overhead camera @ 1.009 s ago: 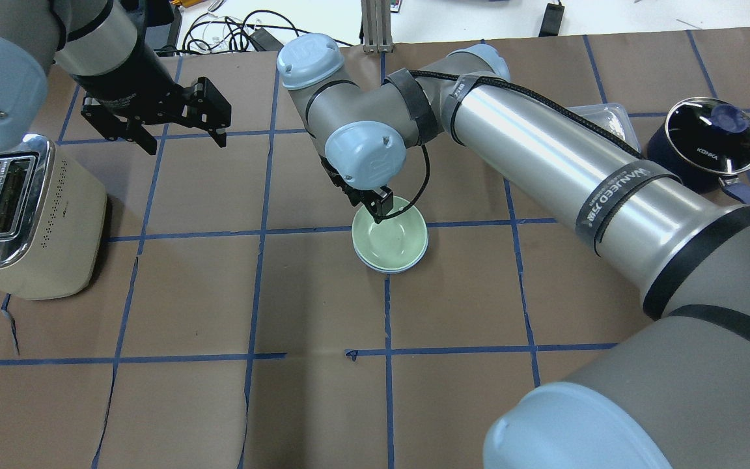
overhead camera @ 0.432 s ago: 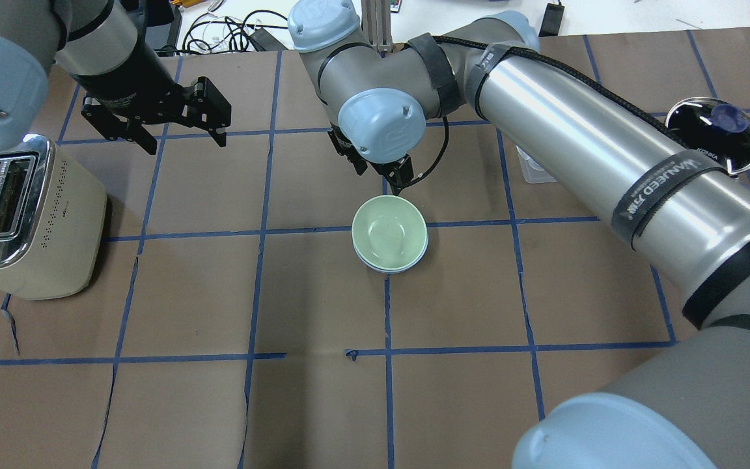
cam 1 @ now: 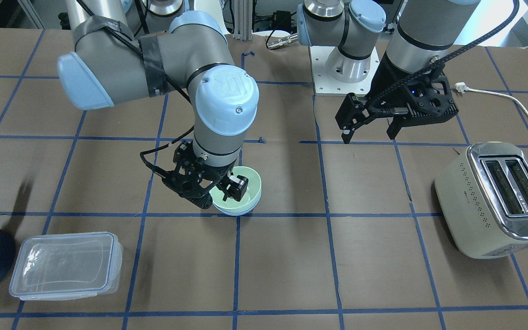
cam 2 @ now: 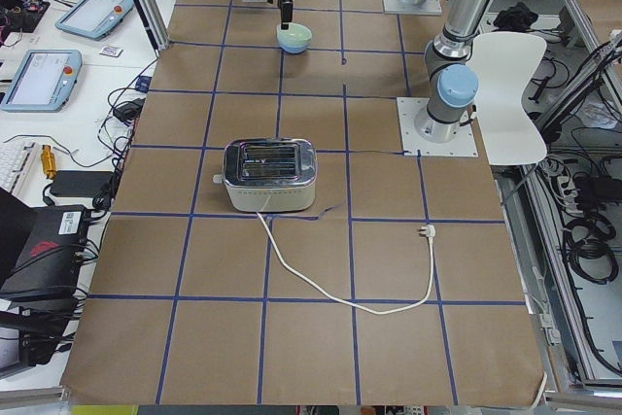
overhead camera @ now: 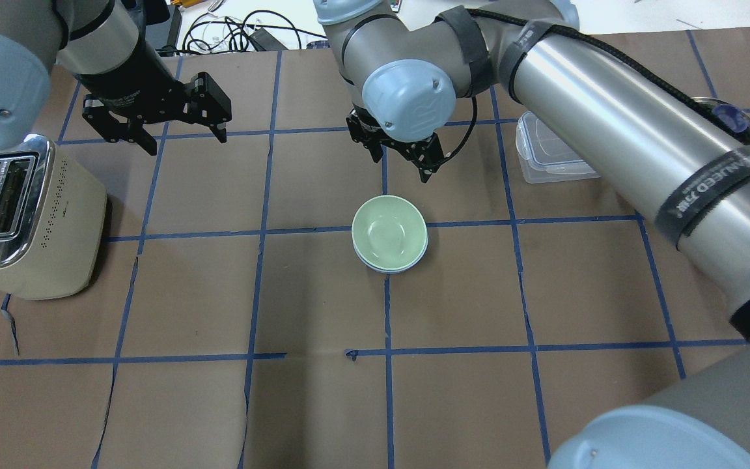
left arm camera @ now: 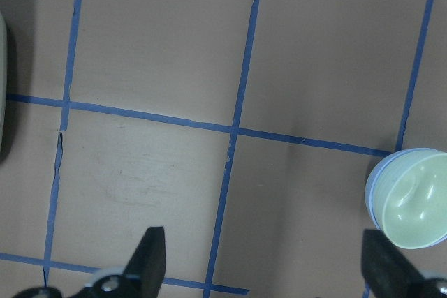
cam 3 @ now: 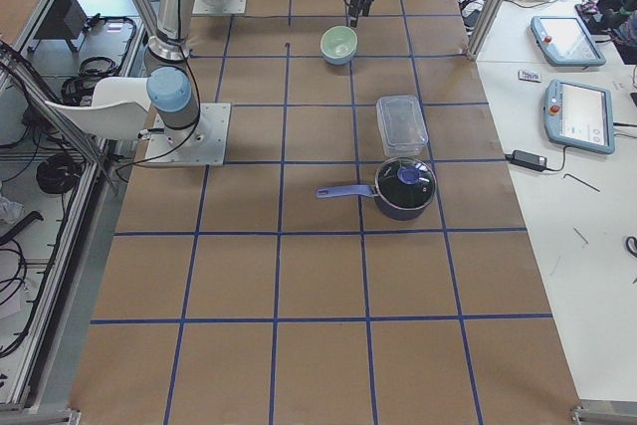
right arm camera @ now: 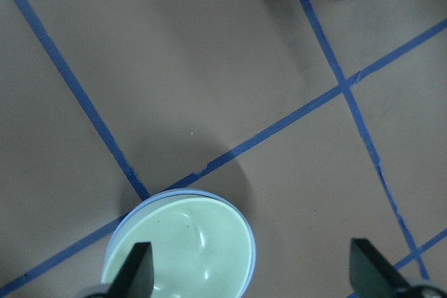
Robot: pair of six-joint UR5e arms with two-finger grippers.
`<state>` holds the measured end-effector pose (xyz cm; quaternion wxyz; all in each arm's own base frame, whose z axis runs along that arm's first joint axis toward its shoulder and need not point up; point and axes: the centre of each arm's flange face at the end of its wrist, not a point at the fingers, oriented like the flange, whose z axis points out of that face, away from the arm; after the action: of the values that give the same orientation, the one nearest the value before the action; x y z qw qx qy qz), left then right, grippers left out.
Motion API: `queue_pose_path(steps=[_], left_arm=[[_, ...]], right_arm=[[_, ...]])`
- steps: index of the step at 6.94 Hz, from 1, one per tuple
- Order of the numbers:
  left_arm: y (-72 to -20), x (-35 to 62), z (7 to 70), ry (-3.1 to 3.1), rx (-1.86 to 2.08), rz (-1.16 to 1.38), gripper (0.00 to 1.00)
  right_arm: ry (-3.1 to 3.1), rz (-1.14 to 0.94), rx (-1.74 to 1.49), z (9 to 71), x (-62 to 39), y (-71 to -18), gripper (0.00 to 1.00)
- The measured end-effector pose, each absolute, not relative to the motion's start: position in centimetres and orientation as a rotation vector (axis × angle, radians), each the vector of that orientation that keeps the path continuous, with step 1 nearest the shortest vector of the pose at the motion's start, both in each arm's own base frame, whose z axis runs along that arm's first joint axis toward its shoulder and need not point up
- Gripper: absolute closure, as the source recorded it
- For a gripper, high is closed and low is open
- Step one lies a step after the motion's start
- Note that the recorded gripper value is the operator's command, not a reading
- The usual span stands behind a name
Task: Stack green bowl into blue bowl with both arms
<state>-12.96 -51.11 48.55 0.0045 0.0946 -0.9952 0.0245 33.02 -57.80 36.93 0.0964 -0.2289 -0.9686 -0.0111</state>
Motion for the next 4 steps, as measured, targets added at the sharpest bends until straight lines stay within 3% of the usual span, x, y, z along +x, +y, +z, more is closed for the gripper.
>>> queue_pose_path(steps=[3,4], left_arm=[[-51.2,-13.0,48.5,-3.12,0.291,0.076,0.0],[-51.2,-13.0,48.5,-3.124,0.266,0.076,0.0]], right_arm=[[-2.962,-0.004,-0.301,42.2,26.8,-58.3,0.06],[-2.98,-0.006,-0.181,43.2,24.4,-58.7,0.03]])
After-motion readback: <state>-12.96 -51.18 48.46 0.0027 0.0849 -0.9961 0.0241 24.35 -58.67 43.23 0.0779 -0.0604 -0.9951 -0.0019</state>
